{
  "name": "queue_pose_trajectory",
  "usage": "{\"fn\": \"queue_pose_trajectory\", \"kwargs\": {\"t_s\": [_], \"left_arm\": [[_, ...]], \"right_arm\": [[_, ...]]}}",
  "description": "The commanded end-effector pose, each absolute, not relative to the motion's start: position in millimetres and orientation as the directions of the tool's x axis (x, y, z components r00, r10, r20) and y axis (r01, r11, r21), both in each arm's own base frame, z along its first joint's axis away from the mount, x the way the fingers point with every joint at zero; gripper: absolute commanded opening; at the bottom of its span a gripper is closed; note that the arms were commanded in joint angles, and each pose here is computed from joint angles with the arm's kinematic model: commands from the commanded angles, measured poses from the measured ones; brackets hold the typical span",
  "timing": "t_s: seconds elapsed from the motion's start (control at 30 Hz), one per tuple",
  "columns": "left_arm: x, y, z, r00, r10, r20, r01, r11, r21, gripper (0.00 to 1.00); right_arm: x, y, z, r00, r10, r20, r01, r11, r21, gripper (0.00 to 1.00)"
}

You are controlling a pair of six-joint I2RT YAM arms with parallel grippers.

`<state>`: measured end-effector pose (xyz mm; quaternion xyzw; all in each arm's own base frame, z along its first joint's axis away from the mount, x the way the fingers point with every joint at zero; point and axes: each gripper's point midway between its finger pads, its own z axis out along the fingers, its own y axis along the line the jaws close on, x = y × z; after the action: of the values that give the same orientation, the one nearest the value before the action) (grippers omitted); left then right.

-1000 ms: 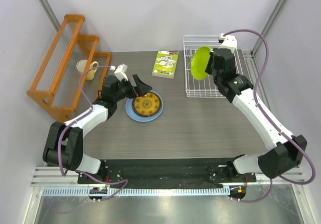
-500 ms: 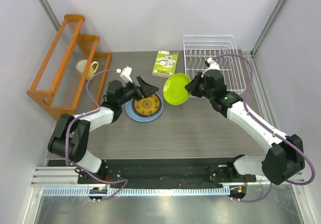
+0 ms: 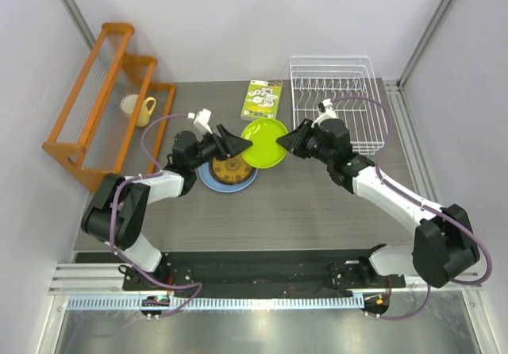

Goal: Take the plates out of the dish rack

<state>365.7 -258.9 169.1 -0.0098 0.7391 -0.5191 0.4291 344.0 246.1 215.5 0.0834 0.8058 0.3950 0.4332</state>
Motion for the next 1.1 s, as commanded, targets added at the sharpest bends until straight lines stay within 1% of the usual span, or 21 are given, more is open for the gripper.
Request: {"fn": "queue_pose_trajectory", "kwargs": {"t_s": [0.0,0.03,0.1,0.13,0.2,0.23,0.27,0.3,0.37,0.53,0.73,1.07], "left_arm": [[365.2,-264.0,175.0,-0.609,-0.46,-0.646,0.477,0.437,-0.762,0.47],[365.2,-264.3,174.0,-0.611,-0.459,-0.645,0.477,0.437,-0.763,0.33],[365.4,-263.7,171.2,-0.609,-0.455,-0.65,0.477,0.445,-0.758,0.21],[364.9,-263.8,170.2,-0.61,-0.452,-0.651,0.479,0.445,-0.757,0.1],[363.9,-264.0,169.1,-0.611,-0.446,-0.654,0.482,0.446,-0.754,0.02],[363.7,-263.4,168.2,-0.611,-0.447,-0.653,0.479,0.448,-0.755,0.0],[363.9,-262.8,167.4,-0.609,-0.447,-0.655,0.477,0.453,-0.753,0.0],[364.7,-261.2,165.7,-0.607,-0.445,-0.658,0.47,0.467,-0.749,0.0],[365.8,-258.0,163.1,-0.603,-0.439,-0.666,0.459,0.491,-0.74,0.0],[371.6,-234.2,149.5,-0.58,-0.407,-0.706,0.377,0.634,-0.675,0.0],[376.4,-195.0,123.2,-0.574,-0.378,-0.727,0.238,0.772,-0.589,0.0],[382.0,-160.6,90.7,-0.564,-0.428,-0.706,0.083,0.822,-0.564,0.0]], "right_arm": [[341.4,269.3,242.1,-0.616,0.538,-0.575,-0.292,0.523,0.801,0.12],[341.5,270.9,242.5,-0.616,0.543,-0.572,-0.296,0.513,0.806,0.12],[341.2,271.7,236.2,-0.624,0.538,-0.567,-0.29,0.514,0.807,0.13],[342.7,271.0,231.7,-0.628,0.538,-0.562,-0.277,0.521,0.808,0.19],[343.9,270.8,227.9,-0.633,0.539,-0.556,-0.263,0.526,0.809,0.29],[345.0,270.6,223.7,-0.637,0.537,-0.553,-0.251,0.533,0.808,0.34],[345.4,270.3,222.3,-0.638,0.538,-0.55,-0.244,0.536,0.808,0.45],[347.3,268.7,219.7,-0.633,0.542,-0.553,-0.235,0.546,0.804,0.49],[348.3,265.9,216.9,-0.631,0.533,-0.564,-0.228,0.568,0.791,0.53],[351.4,246.6,207.1,-0.594,0.51,-0.622,-0.178,0.67,0.72,0.56],[349.9,236.6,209.0,-0.572,0.486,-0.661,-0.176,0.714,0.678,0.57],[350.5,240.2,198.8,-0.597,0.464,-0.655,-0.175,0.721,0.671,0.57]]}}
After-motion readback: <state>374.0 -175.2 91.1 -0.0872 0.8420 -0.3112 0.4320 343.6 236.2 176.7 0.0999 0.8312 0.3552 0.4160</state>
